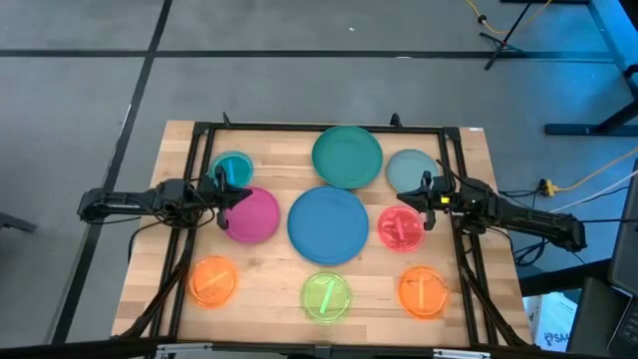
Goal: Stack plastic plates
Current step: Stack the green plate on top of the blue plate
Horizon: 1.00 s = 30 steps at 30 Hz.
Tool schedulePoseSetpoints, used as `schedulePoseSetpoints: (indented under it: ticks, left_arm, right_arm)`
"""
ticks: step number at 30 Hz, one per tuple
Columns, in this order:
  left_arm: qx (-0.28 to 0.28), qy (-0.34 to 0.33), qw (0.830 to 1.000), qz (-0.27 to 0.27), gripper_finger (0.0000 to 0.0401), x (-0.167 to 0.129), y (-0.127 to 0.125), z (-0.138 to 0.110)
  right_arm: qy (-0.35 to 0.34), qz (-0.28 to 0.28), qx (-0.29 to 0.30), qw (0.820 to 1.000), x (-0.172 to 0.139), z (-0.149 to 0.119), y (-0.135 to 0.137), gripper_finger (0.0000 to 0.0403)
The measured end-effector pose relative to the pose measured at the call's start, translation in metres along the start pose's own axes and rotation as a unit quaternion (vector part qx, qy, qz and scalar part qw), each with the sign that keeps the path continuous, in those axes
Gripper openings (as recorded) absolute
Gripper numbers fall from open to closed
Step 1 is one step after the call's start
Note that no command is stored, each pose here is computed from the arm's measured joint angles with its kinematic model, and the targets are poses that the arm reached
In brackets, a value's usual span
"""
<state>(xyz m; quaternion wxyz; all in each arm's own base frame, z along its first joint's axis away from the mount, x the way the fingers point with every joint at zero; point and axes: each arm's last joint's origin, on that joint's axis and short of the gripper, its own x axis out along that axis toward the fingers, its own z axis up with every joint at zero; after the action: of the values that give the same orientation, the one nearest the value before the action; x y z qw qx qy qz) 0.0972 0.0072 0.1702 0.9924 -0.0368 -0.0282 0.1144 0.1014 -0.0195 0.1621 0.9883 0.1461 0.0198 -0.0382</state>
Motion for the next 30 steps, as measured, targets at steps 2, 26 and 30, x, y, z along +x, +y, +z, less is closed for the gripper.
schedulePoseSetpoints:
  ticks: [2, 26, 30]
  left_arm:
    - [0.001, -0.011, 1.0, -0.001, 0.0004, 0.0, 0.0, 0.002]
    - [0.062, -0.206, 0.976, 0.023, 0.0004, 0.002, 0.0, 0.041]
    - [0.083, -0.2, 0.975, 0.036, 0.0004, 0.007, 0.002, 0.041]
  right_arm:
    - [0.0, 0.0, 0.0, 1.0, 0.0, 0.0, 0.0, 0.0002]
    - [-0.09, -0.077, -0.059, 0.991, 0.004, 0.016, -0.002, 0.0002]
    - [-0.042, -0.11, -0.09, 0.989, 0.016, 0.021, -0.004, 0.0002]
